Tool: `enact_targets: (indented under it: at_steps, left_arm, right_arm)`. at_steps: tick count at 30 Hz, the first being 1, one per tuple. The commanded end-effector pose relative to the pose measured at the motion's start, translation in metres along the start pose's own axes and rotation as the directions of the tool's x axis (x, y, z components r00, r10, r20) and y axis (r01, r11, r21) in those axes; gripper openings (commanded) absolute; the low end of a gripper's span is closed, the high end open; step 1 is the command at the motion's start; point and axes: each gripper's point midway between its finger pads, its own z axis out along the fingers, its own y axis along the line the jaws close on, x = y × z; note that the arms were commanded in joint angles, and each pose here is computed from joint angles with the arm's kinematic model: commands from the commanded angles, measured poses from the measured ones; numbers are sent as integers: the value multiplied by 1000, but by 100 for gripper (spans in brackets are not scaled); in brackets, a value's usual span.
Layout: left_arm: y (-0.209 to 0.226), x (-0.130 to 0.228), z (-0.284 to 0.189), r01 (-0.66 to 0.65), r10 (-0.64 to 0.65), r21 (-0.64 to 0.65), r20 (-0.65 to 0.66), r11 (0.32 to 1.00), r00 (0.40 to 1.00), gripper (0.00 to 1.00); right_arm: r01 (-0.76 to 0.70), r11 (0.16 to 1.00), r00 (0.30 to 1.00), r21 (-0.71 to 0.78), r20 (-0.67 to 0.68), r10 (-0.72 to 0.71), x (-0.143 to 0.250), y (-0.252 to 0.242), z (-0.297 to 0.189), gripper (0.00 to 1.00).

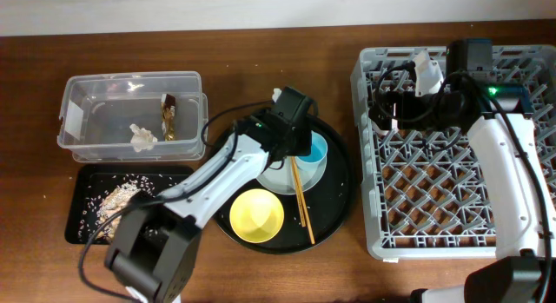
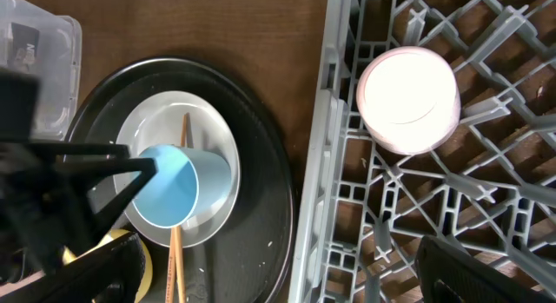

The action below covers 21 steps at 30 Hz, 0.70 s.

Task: Sort waste into correct bins and load items into the dishwasher rack
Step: 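Grasp the blue cup on the white plate with the left gripper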

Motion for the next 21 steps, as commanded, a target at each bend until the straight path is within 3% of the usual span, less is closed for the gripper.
enact_targets:
  at_steps: [1, 5, 12, 17, 21]
  left_arm:
    - [4, 6, 11, 13, -13, -26, -14, 1000, 1000, 37]
    - [4, 5, 11, 13, -13, -26, -12, 1000, 1000, 29]
    - [10, 21, 26, 5, -9, -56, -68, 998, 998, 27]
    - [10, 21, 27, 4, -8, -53, -70, 999, 997, 18]
    - [7, 17, 23, 6, -9, -46, -58, 999, 998, 4]
  right_arm:
    - [20, 1000, 1000, -14, 14, -20, -4, 5, -4, 98]
    - [20, 1000, 1000, -14, 14, -20, -4, 5, -4, 98]
    - [20, 1000, 1000, -14, 14, -20, -4, 5, -4, 98]
    - [20, 1000, 1000, -14, 14, -20, -4, 5, -4, 98]
    - [20, 1000, 1000, -14, 14, -20, -4, 5, -4, 98]
